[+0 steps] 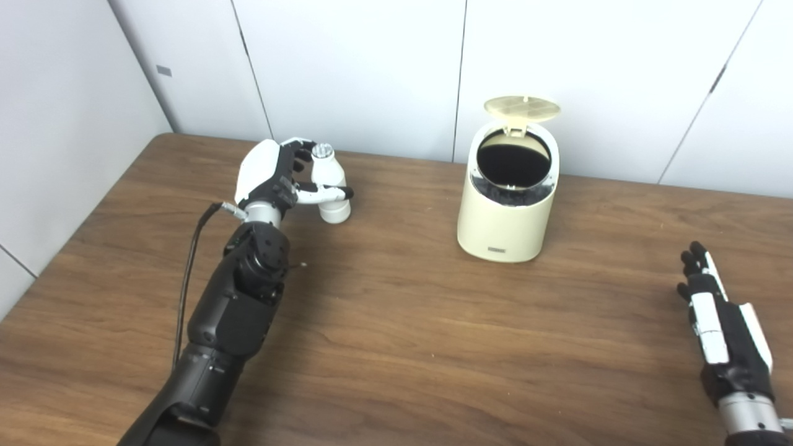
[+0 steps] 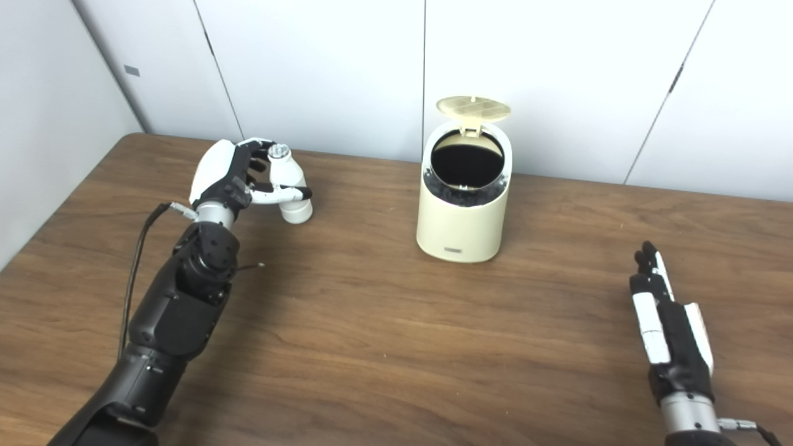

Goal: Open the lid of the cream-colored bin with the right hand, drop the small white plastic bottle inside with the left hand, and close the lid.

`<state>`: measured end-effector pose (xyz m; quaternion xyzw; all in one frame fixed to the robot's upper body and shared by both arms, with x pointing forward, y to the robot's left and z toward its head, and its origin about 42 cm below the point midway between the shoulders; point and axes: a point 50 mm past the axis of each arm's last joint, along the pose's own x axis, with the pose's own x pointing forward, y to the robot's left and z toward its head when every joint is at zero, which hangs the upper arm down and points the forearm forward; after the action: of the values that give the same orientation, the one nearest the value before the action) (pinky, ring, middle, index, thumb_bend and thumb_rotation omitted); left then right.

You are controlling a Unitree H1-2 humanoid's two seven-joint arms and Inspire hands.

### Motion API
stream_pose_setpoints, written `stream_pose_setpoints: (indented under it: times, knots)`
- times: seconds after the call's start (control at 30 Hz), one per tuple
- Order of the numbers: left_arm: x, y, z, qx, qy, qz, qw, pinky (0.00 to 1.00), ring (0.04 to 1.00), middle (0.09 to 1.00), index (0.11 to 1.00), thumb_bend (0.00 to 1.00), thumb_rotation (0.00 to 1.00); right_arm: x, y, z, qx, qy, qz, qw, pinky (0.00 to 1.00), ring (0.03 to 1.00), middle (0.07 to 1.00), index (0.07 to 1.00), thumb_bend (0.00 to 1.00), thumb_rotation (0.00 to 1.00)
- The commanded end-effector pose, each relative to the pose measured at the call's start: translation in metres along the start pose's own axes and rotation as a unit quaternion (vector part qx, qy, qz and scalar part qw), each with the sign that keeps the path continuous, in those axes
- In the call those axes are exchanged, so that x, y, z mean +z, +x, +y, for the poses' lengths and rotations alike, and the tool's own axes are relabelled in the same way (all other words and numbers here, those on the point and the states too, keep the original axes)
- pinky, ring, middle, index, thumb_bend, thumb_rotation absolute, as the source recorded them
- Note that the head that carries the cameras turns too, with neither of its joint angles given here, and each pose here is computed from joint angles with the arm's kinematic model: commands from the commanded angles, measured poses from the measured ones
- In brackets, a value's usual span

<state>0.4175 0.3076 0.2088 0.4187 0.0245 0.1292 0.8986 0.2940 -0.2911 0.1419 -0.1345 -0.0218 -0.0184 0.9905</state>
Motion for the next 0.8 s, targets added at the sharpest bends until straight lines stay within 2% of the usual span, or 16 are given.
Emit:
stream_pose_setpoints:
  times: [0.0,0.07,0.33,0.5,0.77]
  knots:
    - [0.0177,0.0076,0.0244,0.033,0.007,-0.029,0.999,0.62,0.712,0.743,0.751,0.98,0.26,0.0134,0.0094,-0.0052,-0.003,0.000,-0.036,0.999,0.97,0.997,0.979,1.000,0.72,1.00]
    - [0.0175,0.0077,0.0254,0.031,0.002,-0.030,0.999,0.61,0.704,0.742,0.747,0.97,0.25,0.0121,0.0099,-0.0056,-0.002,0.001,-0.037,0.999,0.99,1.000,0.983,1.000,0.71,1.00]
    - [0.0176,0.0073,0.0260,0.019,-0.011,-0.034,0.999,0.53,0.632,0.720,0.725,0.96,0.23,0.0064,0.0106,-0.0070,-0.002,-0.007,-0.034,0.999,0.96,0.990,0.975,1.000,0.72,1.00]
    - [0.0187,0.0082,0.0239,0.013,-0.012,-0.035,0.999,0.52,0.628,0.715,0.715,0.94,0.22,0.0083,0.0102,-0.0069,-0.005,-0.005,-0.032,0.999,0.96,0.988,0.971,0.999,0.73,1.00]
    - [0.0191,0.0091,0.0196,0.009,-0.043,-0.045,0.998,0.51,0.597,0.631,0.647,0.90,0.15,0.0117,0.0100,-0.0064,-0.007,0.000,-0.030,1.000,0.99,1.000,0.976,0.998,0.74,1.00]
